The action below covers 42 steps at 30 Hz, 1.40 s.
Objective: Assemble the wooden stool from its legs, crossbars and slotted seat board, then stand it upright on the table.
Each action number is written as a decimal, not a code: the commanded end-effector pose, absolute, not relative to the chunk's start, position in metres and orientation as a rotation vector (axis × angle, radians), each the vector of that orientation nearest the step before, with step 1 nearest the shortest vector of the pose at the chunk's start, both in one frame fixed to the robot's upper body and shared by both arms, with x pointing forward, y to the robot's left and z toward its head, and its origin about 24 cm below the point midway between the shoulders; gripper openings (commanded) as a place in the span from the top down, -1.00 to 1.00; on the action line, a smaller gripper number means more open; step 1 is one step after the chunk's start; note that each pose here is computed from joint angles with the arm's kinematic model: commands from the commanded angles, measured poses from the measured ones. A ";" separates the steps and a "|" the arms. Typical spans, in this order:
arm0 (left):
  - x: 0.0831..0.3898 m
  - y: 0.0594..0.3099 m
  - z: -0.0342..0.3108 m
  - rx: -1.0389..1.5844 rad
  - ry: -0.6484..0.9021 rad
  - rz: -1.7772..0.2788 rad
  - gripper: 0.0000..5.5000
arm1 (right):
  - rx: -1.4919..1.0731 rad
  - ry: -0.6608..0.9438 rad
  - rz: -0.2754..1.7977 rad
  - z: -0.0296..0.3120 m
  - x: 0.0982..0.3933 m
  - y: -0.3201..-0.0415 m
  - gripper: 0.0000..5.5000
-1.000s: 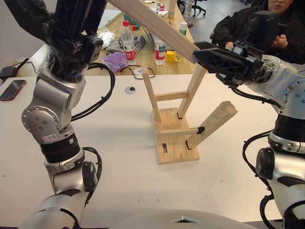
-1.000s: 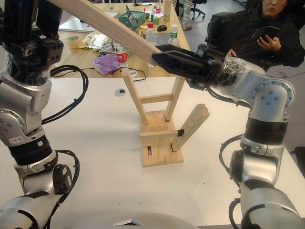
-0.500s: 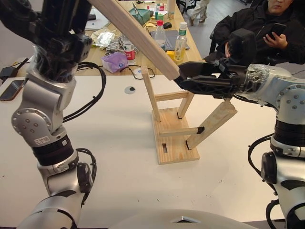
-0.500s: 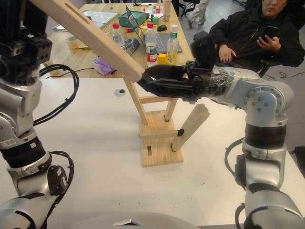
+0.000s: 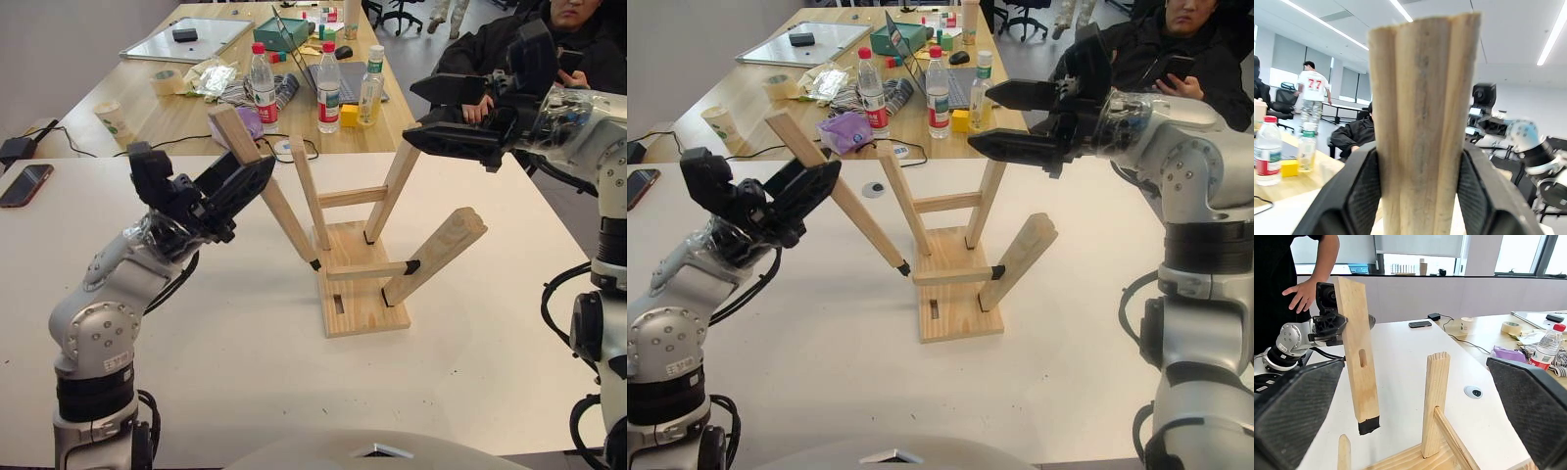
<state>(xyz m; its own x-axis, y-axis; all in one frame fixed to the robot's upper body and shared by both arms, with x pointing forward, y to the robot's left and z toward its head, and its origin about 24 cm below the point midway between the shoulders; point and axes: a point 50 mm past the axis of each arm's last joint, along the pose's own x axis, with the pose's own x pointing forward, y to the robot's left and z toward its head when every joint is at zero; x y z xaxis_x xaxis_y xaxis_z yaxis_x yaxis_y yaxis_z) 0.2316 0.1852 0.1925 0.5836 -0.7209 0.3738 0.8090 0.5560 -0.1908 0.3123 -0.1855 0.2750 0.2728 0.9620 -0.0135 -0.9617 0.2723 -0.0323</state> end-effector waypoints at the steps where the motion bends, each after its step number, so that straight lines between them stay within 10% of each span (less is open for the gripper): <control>1: 0.226 0.186 0.175 -0.378 -0.267 -0.939 0.26 | -0.066 -0.013 1.272 0.277 0.311 -0.193 -0.96; 42: 0.224 0.159 0.097 -0.472 -0.111 -1.048 0.26 | -0.074 0.059 1.316 0.260 0.315 -0.189 -0.96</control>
